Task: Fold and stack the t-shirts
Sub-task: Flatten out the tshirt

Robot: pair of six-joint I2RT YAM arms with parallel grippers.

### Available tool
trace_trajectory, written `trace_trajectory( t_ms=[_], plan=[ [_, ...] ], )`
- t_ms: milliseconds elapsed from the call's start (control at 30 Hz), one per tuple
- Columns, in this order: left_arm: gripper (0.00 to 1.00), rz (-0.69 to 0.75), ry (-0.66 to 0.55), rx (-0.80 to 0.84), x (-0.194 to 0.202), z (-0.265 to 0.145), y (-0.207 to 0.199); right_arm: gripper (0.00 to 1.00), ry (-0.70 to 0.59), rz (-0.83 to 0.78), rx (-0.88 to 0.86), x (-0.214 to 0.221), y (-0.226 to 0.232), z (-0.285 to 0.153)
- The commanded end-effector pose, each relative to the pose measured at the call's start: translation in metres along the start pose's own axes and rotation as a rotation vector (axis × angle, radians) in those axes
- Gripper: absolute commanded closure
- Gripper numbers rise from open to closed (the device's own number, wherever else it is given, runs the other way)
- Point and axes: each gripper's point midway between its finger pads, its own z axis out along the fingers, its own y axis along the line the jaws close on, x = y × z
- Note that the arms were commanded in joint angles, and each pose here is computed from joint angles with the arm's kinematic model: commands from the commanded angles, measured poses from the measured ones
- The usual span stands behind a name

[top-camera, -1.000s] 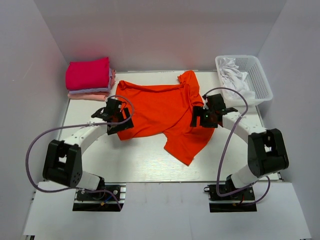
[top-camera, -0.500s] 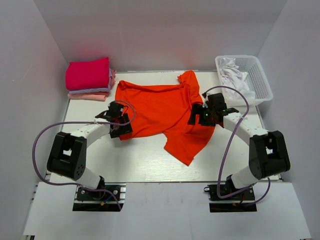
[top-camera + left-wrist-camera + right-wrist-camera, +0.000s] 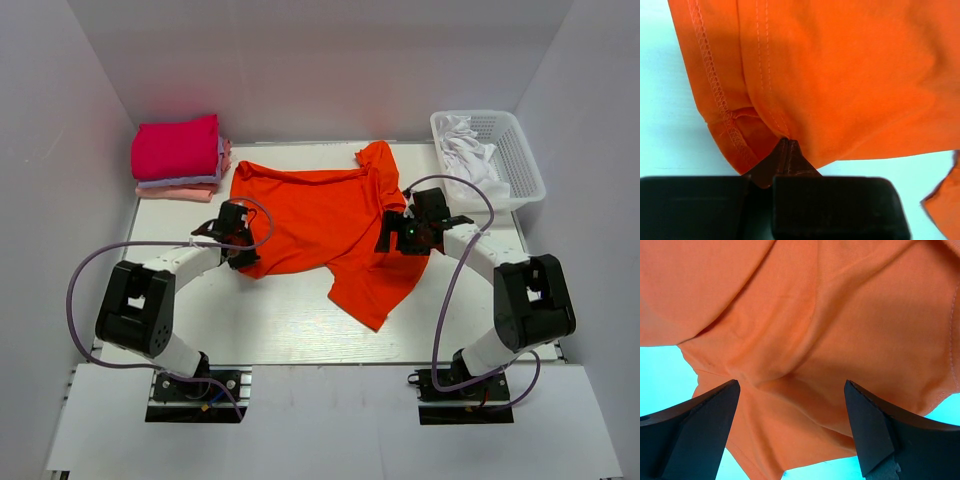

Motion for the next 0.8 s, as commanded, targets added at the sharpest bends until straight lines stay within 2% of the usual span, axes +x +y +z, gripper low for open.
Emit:
trace_trajectory(
  t_ms=[0, 67, 233, 433, 567, 667, 700, 733, 767],
  plan=[
    [1.0, -0.009, -0.12, 0.079, -0.038, -0.017, -0.019, 0.1, -0.02, -0.015, -0.016, -0.01, 0.004, -0.001],
    [1.0, -0.002, -0.184, 0.103, -0.062, -0.024, -0.029, 0.1, -0.025, -0.017, -0.016, -0.01, 0.004, -0.001],
    [1.0, 0.048, -0.228, 0.109, -0.1, -0.01, -0.046, 0.1, -0.028, -0.018, -0.003, -0.011, 0.001, 0.001],
    [1.0, 0.12, -0.252, 0.137, -0.139, 0.013, -0.07, 0.1, -0.033, -0.043, 0.003, -0.014, -0.002, 0.007],
    [1.0, 0.163, -0.223, 0.163, -0.151, 0.042, -0.084, 0.1, -0.036, -0.051, 0.013, -0.014, -0.005, 0.011],
    [1.0, 0.196, -0.219, 0.171, -0.162, 0.048, -0.091, 0.1, -0.049, -0.064, 0.016, -0.019, -0.007, 0.014],
    [0.96, 0.196, -0.216, 0.169, -0.166, 0.051, -0.094, 0.1, -0.046, -0.06, 0.019, -0.019, -0.008, 0.015],
    [0.84, 0.205, -0.207, 0.164, -0.164, 0.051, -0.092, 0.1, -0.042, -0.064, 0.01, -0.019, -0.005, 0.016],
    [0.67, 0.206, -0.209, 0.165, -0.166, 0.049, -0.093, 0.1, -0.039, -0.063, 0.012, -0.019, -0.007, 0.017]
  ],
)
